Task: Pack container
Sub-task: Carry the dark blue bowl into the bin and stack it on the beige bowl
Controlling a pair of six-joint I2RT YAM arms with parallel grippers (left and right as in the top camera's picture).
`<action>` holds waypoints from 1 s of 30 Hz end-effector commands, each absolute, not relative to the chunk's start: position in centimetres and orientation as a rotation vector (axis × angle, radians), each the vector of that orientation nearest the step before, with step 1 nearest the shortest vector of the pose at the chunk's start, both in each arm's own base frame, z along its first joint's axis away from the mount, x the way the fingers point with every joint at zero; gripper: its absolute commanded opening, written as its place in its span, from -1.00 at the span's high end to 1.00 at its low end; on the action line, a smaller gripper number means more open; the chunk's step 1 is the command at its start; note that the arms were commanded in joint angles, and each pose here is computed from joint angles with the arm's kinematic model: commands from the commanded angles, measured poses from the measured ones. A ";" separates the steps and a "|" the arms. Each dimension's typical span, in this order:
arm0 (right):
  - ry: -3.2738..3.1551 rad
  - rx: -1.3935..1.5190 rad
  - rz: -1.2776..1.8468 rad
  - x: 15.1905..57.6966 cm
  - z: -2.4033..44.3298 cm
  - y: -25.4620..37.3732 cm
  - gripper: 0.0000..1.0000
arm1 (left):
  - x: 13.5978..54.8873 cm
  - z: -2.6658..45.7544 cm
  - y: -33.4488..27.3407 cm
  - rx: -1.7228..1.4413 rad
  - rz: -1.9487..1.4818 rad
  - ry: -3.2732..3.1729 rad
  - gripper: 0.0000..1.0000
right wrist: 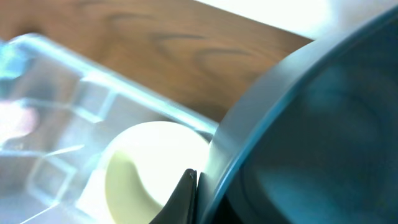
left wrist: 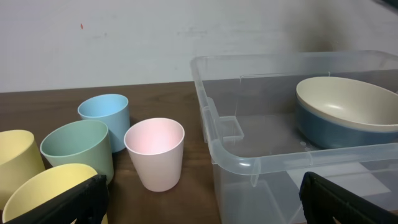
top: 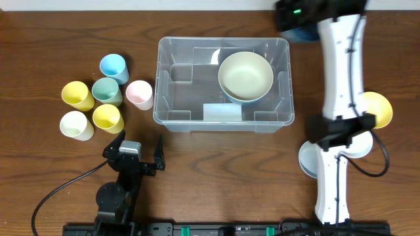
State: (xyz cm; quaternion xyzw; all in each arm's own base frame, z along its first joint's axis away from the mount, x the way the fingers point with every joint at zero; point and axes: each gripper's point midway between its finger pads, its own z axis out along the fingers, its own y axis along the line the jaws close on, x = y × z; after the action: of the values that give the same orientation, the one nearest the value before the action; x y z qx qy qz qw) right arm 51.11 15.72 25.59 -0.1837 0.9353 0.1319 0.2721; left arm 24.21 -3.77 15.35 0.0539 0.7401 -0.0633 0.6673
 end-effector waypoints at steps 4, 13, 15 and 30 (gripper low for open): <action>2.574 -0.660 0.266 47.0 24.8 21.1 0.97 | 24.1 13.8 -3.7 0.126 -0.142 1.716 -0.96; 2.685 -0.806 0.133 43.4 21.3 24.8 0.97 | 24.1 13.8 -3.7 0.126 -0.142 1.716 -0.96; 2.738 -0.825 0.103 43.1 19.5 24.7 0.98 | 24.1 13.8 -3.7 0.126 -0.142 1.716 -0.96; 2.893 -0.813 0.074 44.2 11.3 23.7 0.97 | 24.1 13.8 -3.7 0.126 -0.142 1.716 -0.96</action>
State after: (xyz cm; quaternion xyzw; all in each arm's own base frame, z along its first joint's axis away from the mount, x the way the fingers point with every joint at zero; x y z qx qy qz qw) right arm 43.91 23.81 11.81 -0.2752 0.9586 0.0275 0.0678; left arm 24.21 -3.76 15.35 0.0539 0.7401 -0.0630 0.6674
